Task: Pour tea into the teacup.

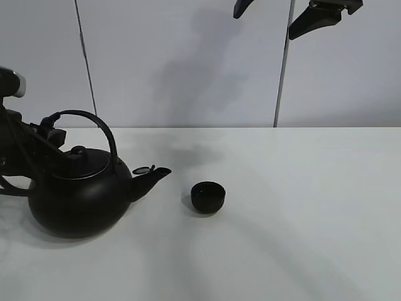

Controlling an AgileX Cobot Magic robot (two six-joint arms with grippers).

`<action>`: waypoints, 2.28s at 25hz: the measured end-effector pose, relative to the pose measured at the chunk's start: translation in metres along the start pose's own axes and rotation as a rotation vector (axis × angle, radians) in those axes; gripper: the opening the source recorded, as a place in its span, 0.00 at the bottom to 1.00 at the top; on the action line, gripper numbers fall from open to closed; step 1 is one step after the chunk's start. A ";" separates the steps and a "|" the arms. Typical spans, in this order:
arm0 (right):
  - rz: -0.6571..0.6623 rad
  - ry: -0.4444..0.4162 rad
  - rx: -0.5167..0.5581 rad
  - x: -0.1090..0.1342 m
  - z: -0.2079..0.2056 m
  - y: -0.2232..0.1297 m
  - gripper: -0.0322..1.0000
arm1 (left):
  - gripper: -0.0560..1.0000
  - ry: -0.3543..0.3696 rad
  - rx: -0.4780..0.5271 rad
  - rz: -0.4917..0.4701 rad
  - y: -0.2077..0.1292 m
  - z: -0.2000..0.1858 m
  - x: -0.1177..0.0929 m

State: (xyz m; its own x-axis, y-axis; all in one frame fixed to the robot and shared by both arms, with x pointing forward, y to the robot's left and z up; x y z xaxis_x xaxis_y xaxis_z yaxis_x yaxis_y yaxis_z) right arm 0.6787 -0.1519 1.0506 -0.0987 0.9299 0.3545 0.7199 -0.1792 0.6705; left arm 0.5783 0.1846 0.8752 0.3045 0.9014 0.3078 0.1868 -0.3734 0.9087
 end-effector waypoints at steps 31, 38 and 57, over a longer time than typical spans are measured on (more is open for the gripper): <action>0.000 0.001 -0.007 0.000 0.000 0.001 0.64 | 0.51 -0.034 -0.050 -0.108 -0.001 -0.020 -0.004; 0.000 0.001 -0.007 0.000 0.000 0.001 0.64 | 0.61 -0.033 -0.067 -0.150 0.003 -0.045 0.001; 0.000 0.001 -0.007 0.000 0.000 0.001 0.64 | 0.70 -0.220 0.199 -0.170 0.107 -0.104 0.013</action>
State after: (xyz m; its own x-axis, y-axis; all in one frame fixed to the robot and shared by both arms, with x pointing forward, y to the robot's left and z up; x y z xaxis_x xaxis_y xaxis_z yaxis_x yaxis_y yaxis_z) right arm 0.6795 -0.1519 1.0515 -0.0997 0.9294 0.3554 0.7150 -0.1815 0.6752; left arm 0.5050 0.1793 1.0056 0.4438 0.8935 0.0684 0.4241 -0.2767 0.8623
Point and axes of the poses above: a point on each arm's last joint axis where the gripper is mounted, z pointing out along that axis toward the gripper, x along the wrist's bending axis when the last joint is at zero, y = z × x, the point moved 8 cm from there along z, pointing out along that axis toward the gripper, and after that the axes turned 7 degrees about z, right-handed, at the moved point
